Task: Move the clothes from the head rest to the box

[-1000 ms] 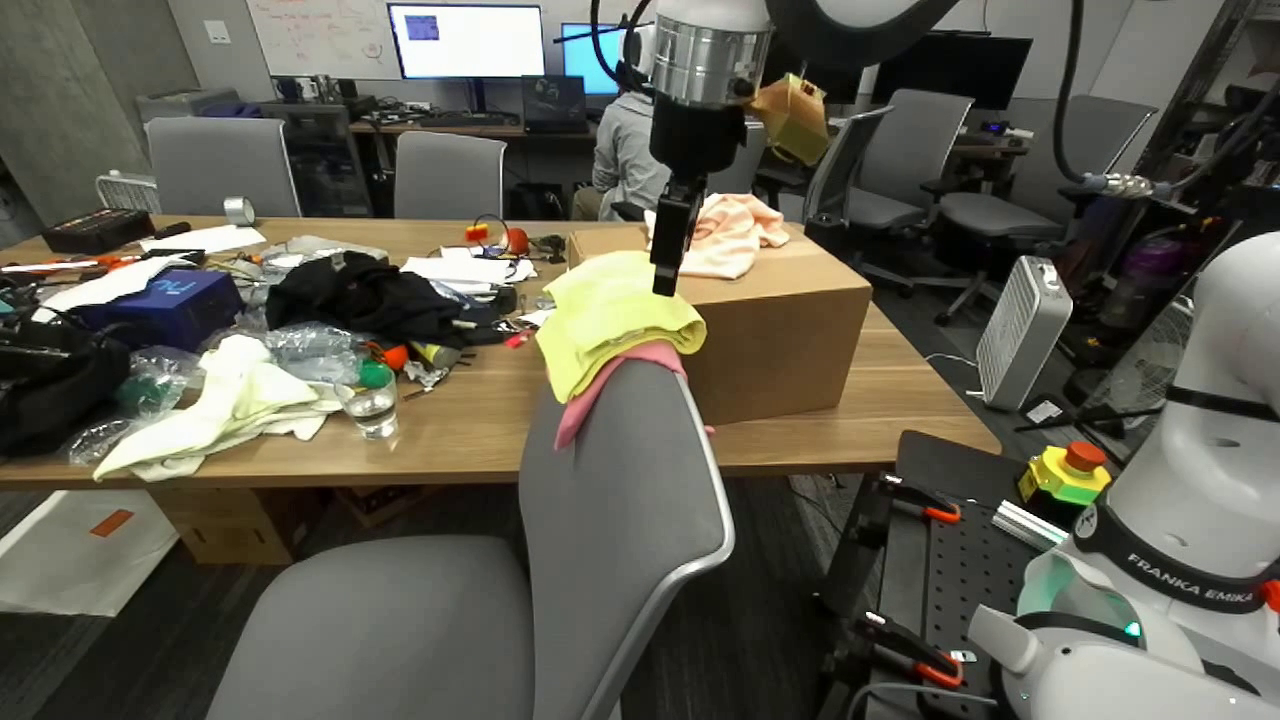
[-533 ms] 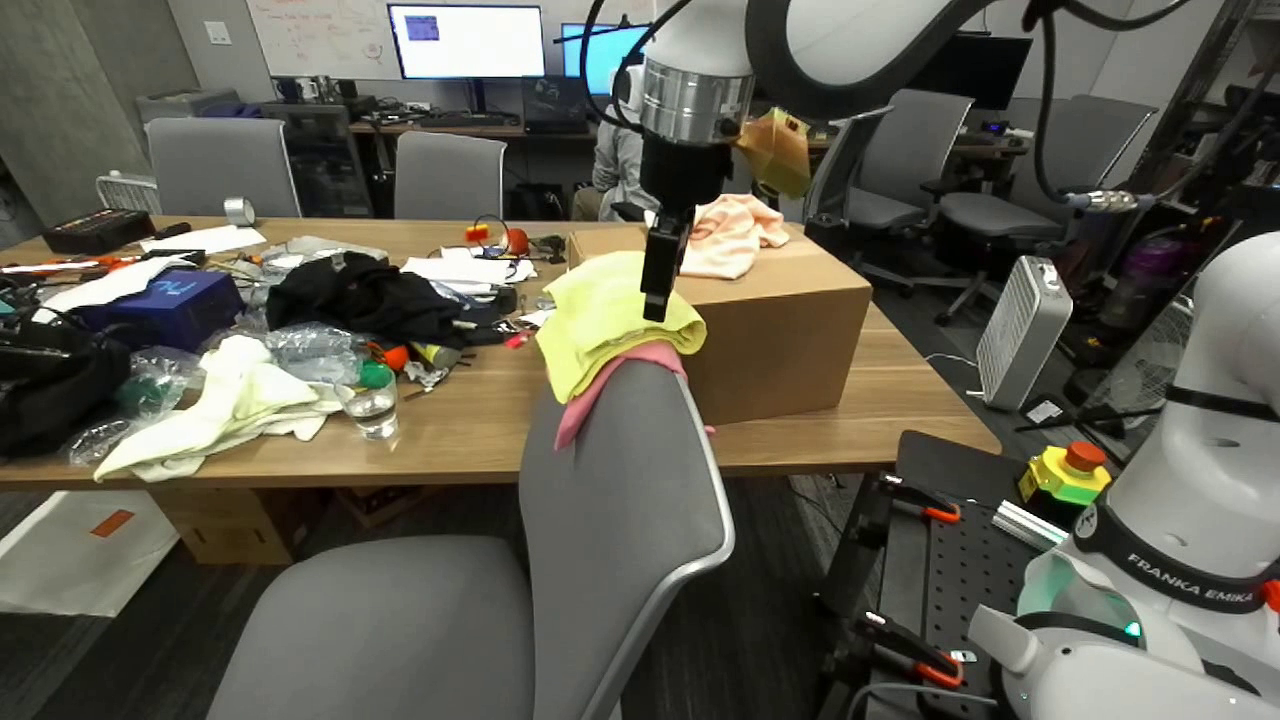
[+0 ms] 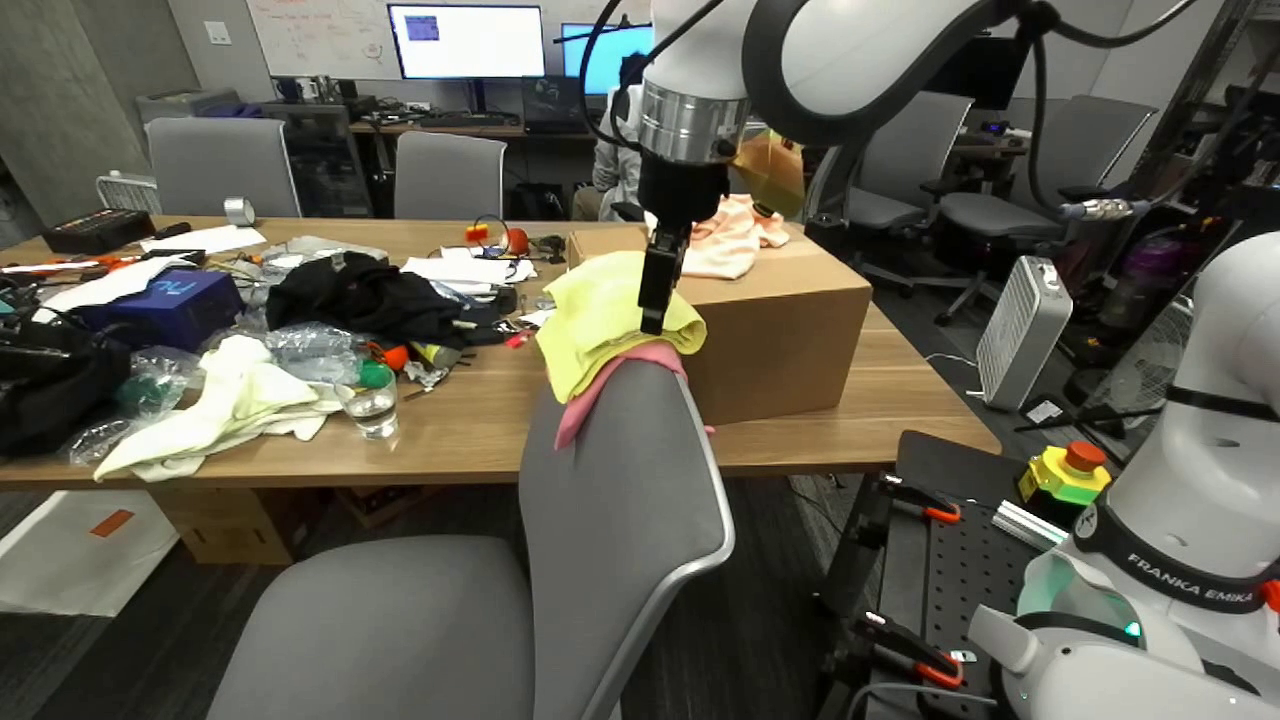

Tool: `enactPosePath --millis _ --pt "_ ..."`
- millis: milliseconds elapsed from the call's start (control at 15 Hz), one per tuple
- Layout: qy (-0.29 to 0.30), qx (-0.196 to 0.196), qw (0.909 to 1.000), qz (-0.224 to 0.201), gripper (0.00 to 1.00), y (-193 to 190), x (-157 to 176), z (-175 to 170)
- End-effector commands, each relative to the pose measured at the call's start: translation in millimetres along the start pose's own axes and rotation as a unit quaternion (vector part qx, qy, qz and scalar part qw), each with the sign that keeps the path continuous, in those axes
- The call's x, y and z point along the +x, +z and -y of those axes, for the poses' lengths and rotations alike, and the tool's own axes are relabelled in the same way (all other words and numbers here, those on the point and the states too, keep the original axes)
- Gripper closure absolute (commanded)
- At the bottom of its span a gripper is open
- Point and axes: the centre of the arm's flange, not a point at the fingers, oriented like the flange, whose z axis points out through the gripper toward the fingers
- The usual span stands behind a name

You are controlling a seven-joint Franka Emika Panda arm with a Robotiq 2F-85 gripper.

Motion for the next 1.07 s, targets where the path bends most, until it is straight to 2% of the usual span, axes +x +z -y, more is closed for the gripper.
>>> enactPosePath --millis 0,467,533,600,733,1000 --pt "0.001 0.006 0.9999 -0.014 0.0 6.1 -0.7 1.0" --pt "0.001 0.001 0.9998 -0.019 0.0 15.7 -1.8 0.8" --pt "0.002 0.0 0.9998 -0.021 0.02 15.9 -1.7 0.9" --pt "0.002 0.001 0.9998 -0.022 0.26 16.1 -1.8 0.5" --pt "0.003 0.001 0.9997 -0.025 0.3 15.9 -2.0 0.4" --pt "0.001 0.001 0.9996 -0.028 0.63 14.1 -2.4 0.1"
